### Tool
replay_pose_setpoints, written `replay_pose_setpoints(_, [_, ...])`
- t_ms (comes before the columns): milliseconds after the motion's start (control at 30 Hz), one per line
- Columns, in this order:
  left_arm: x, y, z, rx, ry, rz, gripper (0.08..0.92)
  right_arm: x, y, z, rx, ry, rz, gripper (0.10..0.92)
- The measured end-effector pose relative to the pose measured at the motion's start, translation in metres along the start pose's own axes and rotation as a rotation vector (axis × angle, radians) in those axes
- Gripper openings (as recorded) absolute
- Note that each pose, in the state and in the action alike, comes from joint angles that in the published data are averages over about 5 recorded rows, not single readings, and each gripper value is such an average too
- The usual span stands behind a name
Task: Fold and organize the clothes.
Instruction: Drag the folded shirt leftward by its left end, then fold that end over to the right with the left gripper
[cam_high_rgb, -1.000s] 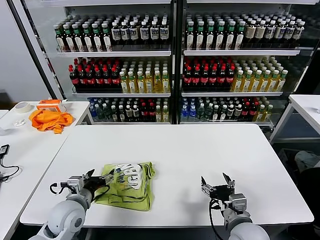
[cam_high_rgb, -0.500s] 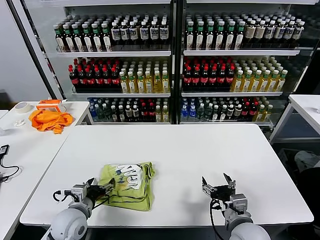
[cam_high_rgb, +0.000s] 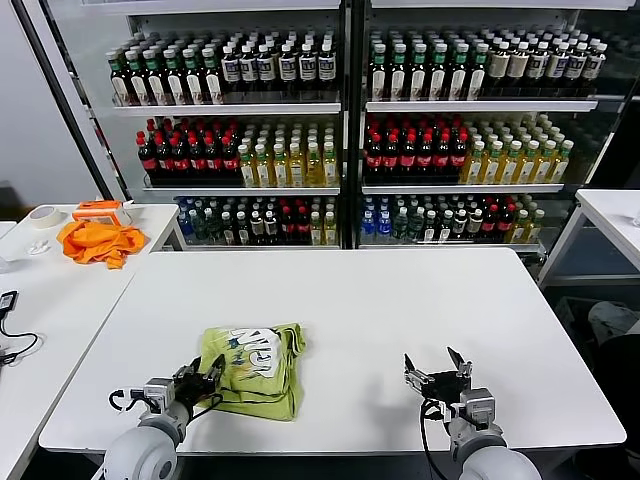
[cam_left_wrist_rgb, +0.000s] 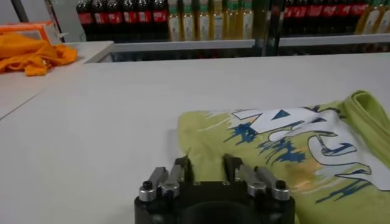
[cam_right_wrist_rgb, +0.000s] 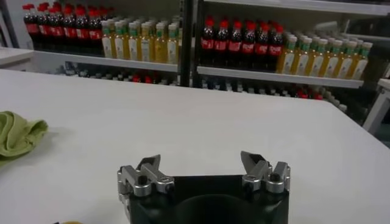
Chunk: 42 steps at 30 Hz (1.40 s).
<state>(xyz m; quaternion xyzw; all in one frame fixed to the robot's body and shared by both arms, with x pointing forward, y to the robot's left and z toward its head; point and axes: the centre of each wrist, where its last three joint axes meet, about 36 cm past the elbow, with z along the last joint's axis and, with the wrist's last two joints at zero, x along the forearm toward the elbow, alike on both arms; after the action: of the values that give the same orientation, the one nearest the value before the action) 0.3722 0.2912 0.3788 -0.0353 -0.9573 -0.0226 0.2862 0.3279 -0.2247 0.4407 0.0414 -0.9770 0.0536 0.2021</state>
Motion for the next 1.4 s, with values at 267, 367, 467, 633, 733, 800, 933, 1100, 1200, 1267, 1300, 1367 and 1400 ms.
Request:
replay_pose_setpoints(267, [0.01,0.009,-0.006,-0.021,-0.028,-0.012,0.128,-0.001,0.001,-0.003,0.004,-0.008,-0.005,0.823])
replay_pose_setpoints(367, [0.019,0.019,-0.018,-0.039,-0.046,-0.033,0.114,-0.001,0.001,-0.003,0.005,-0.01,-0.005,0.823])
replay_pose_setpoints(467, [0.031,0.037,-0.035,-0.067,-0.068,-0.072,0.114,-0.002,0.0,-0.003,0.004,-0.011,-0.005,0.823])
replay_pose_setpoints(633, [0.05,0.081,-0.071,-0.13,-0.107,-0.179,0.114,-0.002,0.0,-0.004,0.002,-0.018,-0.006,0.823])
replay_pose_setpoints(733, [0.062,0.102,-0.096,-0.163,-0.145,-0.234,0.114,-0.002,-0.001,-0.005,0.003,-0.019,-0.004,0.823])
replay_pose_setpoints(800, [0.069,0.107,-0.108,-0.177,-0.169,-0.25,0.114,-0.001,-0.002,-0.005,0.004,-0.019,-0.001,0.823])
replay_pose_setpoints(933, [0.078,0.097,-0.118,-0.191,-0.205,-0.232,0.114,0.002,-0.005,-0.005,0.005,-0.019,0.006,0.823])
replay_pose_setpoints(1100, [0.071,0.053,-0.092,-0.203,-0.19,-0.14,0.114,0.005,-0.007,-0.005,0.003,-0.017,0.018,0.823])
replay_pose_setpoints(1200, [0.062,0.014,-0.07,-0.195,-0.163,-0.048,0.114,0.007,-0.009,-0.004,0.004,-0.014,0.026,0.823])
replay_pose_setpoints(1267, [0.057,-0.011,-0.06,-0.185,-0.153,0.014,0.114,0.008,-0.01,-0.005,0.005,-0.013,0.03,0.823])
replay_pose_setpoints(1300, [0.056,-0.023,-0.057,-0.181,-0.151,0.04,0.114,0.008,-0.011,-0.005,0.004,-0.013,0.032,0.823])
replay_pose_setpoints(1367, [0.053,-0.042,-0.055,-0.176,-0.154,0.082,0.114,0.009,-0.011,-0.005,0.004,-0.012,0.035,0.823])
replay_pose_setpoints(1400, [0.052,-0.049,-0.054,-0.174,-0.156,0.099,0.114,0.009,-0.011,-0.004,0.003,-0.012,0.036,0.823])
